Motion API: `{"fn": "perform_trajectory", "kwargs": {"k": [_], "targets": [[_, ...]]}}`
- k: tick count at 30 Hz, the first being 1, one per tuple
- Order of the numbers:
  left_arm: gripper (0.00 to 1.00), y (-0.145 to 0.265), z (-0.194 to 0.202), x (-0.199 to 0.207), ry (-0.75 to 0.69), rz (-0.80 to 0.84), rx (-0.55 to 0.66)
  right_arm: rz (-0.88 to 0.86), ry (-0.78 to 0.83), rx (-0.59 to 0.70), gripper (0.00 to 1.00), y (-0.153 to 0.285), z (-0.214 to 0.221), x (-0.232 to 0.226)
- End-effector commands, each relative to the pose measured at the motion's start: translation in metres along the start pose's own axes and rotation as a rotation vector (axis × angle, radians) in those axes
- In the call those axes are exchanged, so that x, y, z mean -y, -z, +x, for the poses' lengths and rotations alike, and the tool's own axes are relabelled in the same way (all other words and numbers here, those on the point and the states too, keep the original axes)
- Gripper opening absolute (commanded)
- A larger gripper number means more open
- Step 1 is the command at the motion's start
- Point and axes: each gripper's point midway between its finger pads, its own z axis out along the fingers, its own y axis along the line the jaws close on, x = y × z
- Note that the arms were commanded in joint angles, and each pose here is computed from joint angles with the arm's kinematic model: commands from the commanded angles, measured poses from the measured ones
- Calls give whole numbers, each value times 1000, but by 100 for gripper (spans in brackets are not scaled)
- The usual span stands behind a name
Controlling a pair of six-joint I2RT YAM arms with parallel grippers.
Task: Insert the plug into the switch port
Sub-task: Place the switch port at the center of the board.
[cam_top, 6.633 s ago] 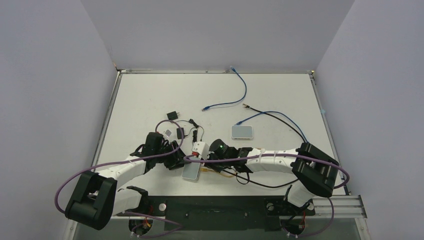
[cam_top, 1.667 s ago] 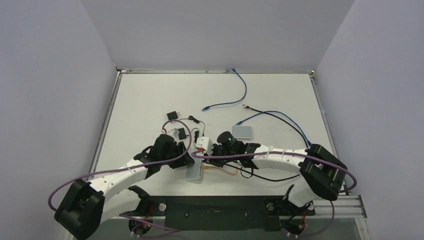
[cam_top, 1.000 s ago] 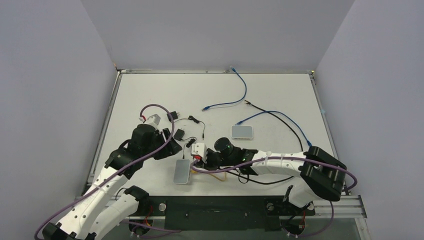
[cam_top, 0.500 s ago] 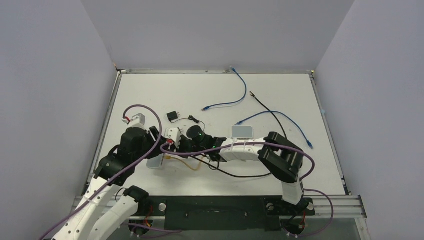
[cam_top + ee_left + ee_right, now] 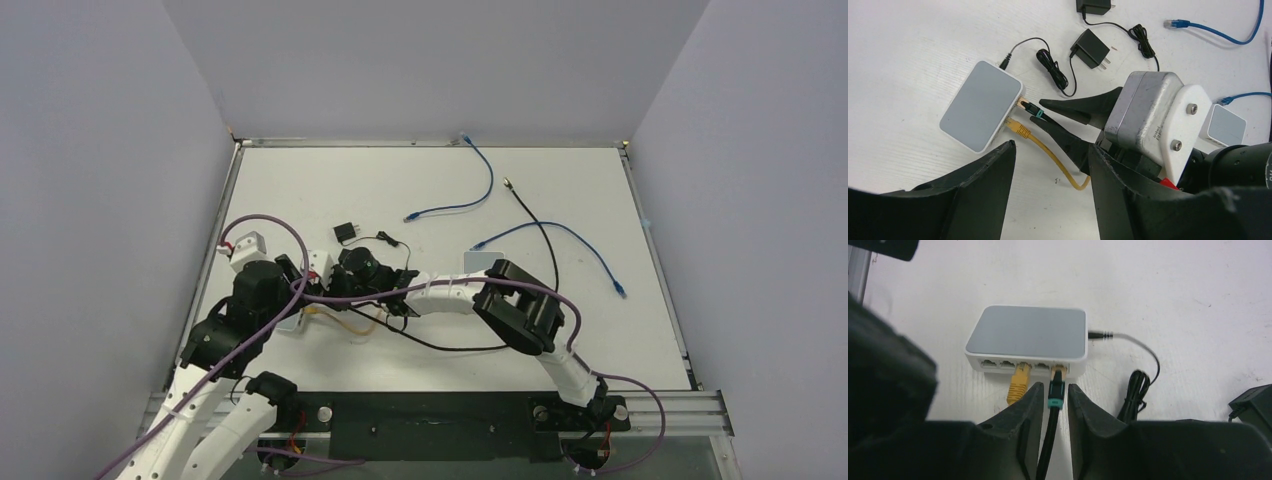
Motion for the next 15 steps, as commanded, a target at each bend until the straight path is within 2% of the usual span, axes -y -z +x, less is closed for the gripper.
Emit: {"fn": "perform_trajectory", "kwargs": {"k": [1, 8, 11, 15], "targets": [[54, 23, 6, 47, 1, 250, -78, 54, -31, 71, 27, 1, -25, -1], [55, 28, -8, 31, 15, 182, -6, 119, -47, 136, 43, 37, -37, 10], [55, 29, -14, 25, 23, 155, 26, 159, -31, 167, 46, 60, -52, 16], [55, 32, -23, 20, 39, 132, 69, 239, -20, 140, 49, 92, -50, 30]]}}
